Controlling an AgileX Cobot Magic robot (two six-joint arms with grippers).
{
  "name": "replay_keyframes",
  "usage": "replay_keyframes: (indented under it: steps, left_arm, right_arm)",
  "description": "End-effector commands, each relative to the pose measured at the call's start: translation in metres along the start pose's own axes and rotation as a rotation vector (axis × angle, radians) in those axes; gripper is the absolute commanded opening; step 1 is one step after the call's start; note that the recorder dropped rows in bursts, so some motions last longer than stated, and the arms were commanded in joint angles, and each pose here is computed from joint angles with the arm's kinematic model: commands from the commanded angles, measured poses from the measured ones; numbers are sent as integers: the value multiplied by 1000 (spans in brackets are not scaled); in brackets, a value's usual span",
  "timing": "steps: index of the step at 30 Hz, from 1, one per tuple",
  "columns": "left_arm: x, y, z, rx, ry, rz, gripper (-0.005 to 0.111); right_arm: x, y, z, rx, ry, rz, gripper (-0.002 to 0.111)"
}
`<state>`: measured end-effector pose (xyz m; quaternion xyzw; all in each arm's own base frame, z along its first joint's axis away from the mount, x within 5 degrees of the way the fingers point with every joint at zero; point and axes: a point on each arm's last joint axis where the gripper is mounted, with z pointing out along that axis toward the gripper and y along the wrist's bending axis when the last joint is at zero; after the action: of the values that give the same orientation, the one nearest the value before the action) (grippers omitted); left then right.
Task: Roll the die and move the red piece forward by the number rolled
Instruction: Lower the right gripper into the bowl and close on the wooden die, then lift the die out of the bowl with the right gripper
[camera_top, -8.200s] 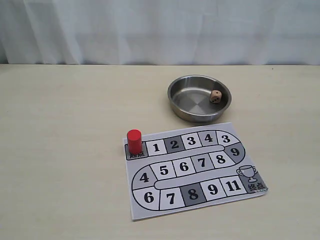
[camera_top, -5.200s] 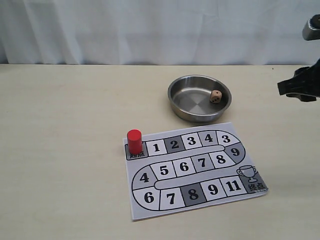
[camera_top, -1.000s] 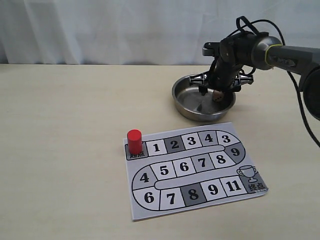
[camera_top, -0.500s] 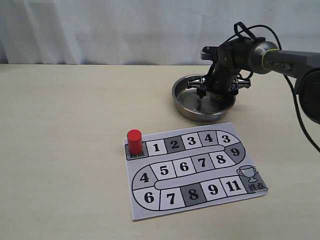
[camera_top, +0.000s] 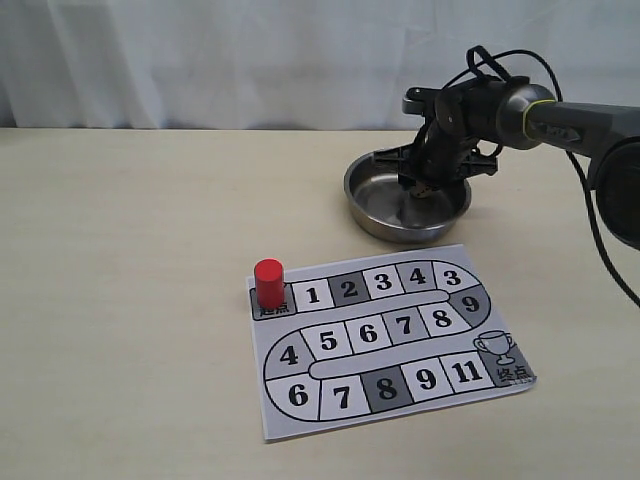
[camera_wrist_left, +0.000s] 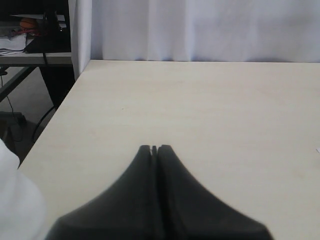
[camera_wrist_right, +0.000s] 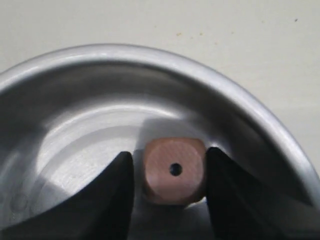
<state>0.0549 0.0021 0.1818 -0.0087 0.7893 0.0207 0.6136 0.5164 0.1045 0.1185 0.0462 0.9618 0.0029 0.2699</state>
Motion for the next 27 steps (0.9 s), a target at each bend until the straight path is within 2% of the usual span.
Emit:
replay_keyframes:
  steps: [1, 3, 4, 8, 15, 22, 27]
  left_arm:
    - [-3, 0, -1, 7, -18, 4, 0]
    - [-3, 0, -1, 7, -18, 4, 0]
    - [-3, 0, -1, 7, -18, 4, 0]
    - [-3, 0, -1, 7, -18, 4, 0]
    - [-3, 0, -1, 7, -18, 4, 0]
    - [-3, 0, -1, 7, -18, 4, 0]
    - [-3, 0, -1, 7, -18, 4, 0]
  right_arm:
    - [-4, 1, -2, -10, -24, 7, 18]
    - [-5, 1, -3, -10, -27, 4, 5]
    - [-5, 1, -5, -11, -29, -1, 4]
    - [-14, 1, -24, -15, -35, -6, 4]
    - [-17, 2, -81, -71, 83, -158, 4]
    - [5, -27, -119, -15, 109, -173, 4]
    - [39, -55, -135, 59, 129, -233, 4]
